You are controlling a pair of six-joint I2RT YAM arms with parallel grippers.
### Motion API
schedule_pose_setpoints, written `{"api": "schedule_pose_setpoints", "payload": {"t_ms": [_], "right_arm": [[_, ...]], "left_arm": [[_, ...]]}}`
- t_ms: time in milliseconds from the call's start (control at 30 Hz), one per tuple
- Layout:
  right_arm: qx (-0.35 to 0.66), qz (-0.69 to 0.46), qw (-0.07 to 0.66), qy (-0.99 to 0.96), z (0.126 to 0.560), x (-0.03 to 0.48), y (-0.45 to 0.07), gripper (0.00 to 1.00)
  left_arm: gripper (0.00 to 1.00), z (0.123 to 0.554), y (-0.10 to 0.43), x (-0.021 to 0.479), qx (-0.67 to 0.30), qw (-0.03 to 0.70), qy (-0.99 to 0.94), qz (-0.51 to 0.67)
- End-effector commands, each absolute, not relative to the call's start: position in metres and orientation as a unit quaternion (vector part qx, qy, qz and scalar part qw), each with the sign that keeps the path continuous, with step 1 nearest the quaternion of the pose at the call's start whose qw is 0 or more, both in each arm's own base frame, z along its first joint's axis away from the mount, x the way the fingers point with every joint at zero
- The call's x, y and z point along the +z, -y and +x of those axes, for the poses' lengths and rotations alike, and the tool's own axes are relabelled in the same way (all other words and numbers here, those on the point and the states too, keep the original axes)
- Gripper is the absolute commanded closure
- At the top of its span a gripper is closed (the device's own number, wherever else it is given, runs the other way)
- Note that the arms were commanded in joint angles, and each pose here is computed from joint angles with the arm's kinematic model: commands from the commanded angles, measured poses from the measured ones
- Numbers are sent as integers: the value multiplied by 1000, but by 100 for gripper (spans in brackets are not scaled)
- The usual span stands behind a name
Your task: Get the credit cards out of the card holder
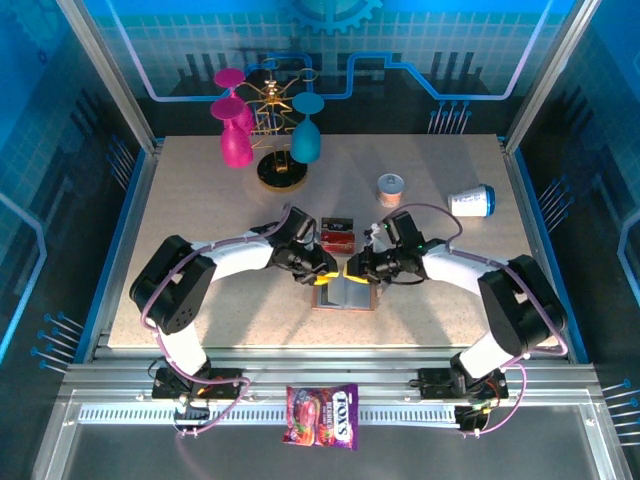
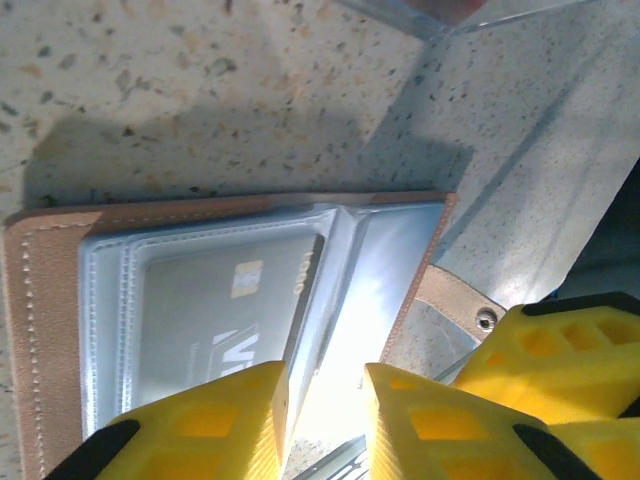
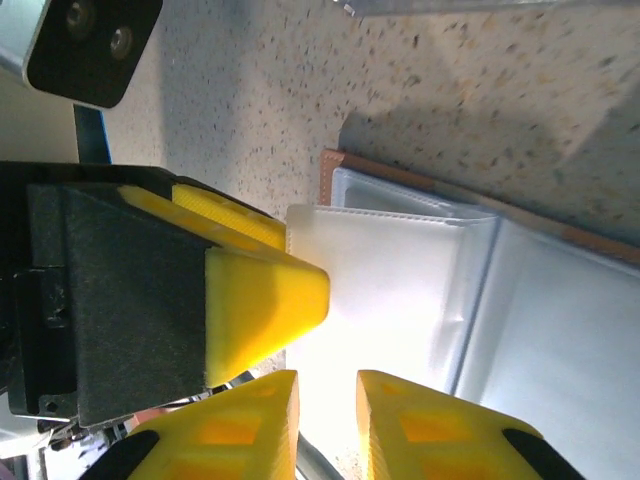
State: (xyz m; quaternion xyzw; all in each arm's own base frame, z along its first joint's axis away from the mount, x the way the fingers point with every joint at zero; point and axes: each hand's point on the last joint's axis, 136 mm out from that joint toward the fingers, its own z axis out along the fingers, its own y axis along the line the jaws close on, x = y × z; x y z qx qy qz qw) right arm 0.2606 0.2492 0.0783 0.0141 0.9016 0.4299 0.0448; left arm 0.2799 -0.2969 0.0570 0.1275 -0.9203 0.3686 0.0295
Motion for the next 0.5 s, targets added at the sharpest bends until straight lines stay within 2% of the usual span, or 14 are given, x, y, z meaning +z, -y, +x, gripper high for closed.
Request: {"api": "schedule_pose_setpoints", "payload": {"t_ms": [0, 467], "right_arm": [[407, 17, 56, -911, 264, 85, -235, 76], [378, 47, 113, -918, 283, 111, -208, 75]], "left_arm": [[71, 277, 304, 69, 376, 31, 921, 96], [61, 288, 331, 78, 416, 49, 906, 57]]}}
